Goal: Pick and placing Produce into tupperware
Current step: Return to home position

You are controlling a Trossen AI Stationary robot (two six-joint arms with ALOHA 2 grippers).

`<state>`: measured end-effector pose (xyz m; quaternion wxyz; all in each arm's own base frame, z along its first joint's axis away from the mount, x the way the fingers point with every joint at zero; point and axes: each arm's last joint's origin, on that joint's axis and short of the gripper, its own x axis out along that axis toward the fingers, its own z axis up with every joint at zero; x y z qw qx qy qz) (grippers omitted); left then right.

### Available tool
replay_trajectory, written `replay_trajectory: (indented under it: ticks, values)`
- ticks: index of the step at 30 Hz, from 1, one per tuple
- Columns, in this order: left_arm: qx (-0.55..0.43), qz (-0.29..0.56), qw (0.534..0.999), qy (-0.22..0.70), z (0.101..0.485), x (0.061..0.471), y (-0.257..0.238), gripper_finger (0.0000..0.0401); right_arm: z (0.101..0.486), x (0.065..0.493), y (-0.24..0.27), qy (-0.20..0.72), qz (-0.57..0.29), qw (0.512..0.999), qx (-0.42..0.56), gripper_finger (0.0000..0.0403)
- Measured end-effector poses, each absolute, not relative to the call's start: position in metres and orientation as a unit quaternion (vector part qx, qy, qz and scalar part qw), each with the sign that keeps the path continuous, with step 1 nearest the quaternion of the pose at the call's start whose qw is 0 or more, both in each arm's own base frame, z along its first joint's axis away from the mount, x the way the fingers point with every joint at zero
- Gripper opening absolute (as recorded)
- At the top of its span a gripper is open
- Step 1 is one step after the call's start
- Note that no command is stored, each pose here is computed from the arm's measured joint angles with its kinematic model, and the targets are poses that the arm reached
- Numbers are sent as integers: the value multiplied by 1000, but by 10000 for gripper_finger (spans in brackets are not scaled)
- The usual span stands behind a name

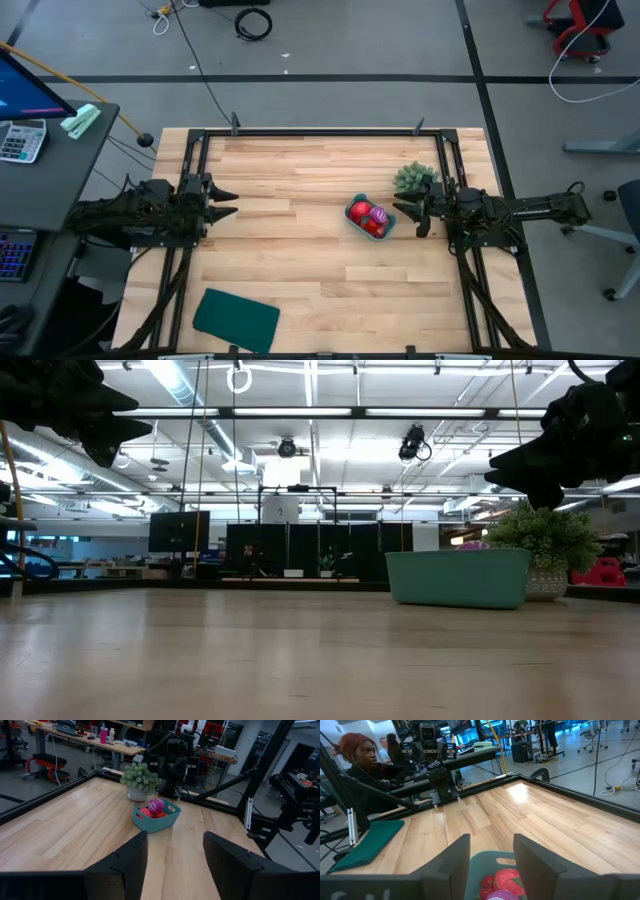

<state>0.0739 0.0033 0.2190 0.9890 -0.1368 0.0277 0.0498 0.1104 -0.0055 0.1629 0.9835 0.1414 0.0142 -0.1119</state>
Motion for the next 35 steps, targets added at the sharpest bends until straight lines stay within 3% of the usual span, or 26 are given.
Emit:
replay_trajectory:
  ticks: [35]
  values:
    - [-137,49,989,28,219,74,3,199,163,110,-5,14,-112,983,142,159]
